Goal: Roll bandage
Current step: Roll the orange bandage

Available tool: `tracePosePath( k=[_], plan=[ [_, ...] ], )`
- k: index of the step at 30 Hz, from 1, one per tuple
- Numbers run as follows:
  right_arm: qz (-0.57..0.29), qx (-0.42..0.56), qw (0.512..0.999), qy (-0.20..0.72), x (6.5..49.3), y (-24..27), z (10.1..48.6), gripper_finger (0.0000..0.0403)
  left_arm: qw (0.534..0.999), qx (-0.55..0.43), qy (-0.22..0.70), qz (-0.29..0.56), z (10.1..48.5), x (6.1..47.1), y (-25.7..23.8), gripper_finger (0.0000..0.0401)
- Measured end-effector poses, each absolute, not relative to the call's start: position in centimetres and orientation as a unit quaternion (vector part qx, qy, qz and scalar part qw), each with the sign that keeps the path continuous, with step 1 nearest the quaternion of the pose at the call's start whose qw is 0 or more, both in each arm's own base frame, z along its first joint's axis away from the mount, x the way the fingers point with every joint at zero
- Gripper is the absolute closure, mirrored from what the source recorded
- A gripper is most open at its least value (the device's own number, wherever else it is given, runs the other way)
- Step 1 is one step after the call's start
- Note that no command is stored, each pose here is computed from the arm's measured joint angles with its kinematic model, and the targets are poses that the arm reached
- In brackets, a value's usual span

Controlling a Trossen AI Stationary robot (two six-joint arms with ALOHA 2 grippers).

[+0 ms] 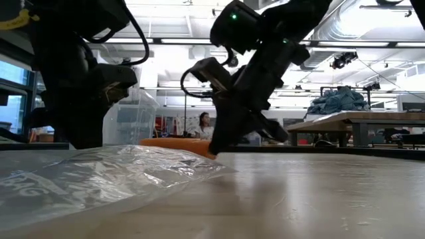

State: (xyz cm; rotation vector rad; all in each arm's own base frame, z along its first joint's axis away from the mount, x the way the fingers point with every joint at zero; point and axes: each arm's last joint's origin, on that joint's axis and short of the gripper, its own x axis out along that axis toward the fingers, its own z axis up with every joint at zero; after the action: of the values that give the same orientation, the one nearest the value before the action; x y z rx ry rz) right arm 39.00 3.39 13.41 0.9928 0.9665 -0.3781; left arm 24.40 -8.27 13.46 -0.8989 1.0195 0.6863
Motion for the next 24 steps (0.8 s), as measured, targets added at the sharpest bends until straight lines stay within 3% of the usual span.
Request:
tracePosePath(
  k=[13,24],
  plan=[
    [-0.139,0.513,0.762,0.370,41.1,3.6,12.2,0.0403,0.728,-0.415,0.453,0.303,13.6,24.7,-8.4,0.0401],
    [-0.090,0.516,0.762,0.381,41.1,2.8,13.1,0.0403,0.723,-0.397,0.494,0.275,13.4,24.1,-9.2,0.0401]
  ],
)
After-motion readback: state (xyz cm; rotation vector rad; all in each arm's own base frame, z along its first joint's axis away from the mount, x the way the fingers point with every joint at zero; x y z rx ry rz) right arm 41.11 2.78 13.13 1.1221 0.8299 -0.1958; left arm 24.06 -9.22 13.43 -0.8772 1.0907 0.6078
